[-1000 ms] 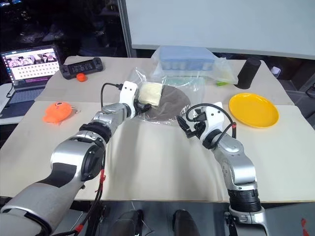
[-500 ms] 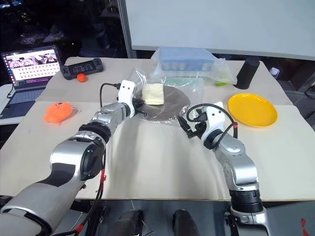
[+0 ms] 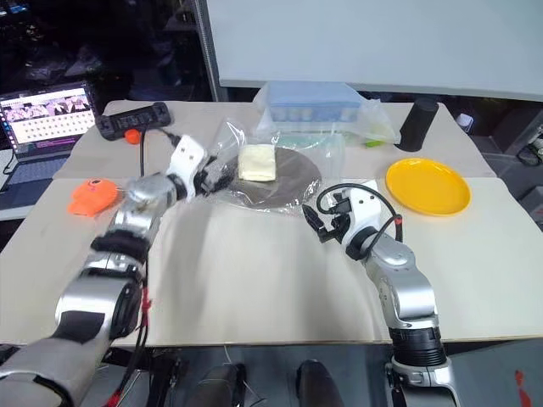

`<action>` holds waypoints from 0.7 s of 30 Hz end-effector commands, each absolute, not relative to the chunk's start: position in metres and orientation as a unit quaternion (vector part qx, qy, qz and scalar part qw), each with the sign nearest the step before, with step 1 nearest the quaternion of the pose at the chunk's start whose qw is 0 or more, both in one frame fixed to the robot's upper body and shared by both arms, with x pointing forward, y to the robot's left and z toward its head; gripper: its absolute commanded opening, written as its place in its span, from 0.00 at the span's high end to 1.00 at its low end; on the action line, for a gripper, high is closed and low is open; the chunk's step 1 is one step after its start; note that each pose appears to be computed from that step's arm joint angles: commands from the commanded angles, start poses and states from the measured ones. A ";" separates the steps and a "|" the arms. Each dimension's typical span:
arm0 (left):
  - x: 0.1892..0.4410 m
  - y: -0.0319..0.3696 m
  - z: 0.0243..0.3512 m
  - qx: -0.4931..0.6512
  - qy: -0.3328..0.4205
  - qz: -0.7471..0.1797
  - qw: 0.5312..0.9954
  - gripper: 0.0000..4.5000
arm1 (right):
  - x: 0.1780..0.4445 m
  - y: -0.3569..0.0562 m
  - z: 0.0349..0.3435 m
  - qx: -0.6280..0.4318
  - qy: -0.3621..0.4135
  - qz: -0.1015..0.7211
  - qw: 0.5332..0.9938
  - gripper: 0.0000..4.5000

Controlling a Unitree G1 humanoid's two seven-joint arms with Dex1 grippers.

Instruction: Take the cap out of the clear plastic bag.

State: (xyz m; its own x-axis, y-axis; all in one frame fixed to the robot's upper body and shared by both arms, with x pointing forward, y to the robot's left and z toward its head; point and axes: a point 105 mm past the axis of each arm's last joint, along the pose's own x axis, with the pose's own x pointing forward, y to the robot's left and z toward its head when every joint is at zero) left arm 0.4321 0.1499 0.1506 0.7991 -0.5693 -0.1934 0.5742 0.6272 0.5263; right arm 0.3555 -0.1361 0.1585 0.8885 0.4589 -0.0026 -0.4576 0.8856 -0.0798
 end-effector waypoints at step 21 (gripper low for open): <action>0.461 0.076 0.156 0.688 -0.092 -0.290 0.659 0.02 | 0.345 -0.149 0.174 -0.053 -0.042 0.205 0.976 0.00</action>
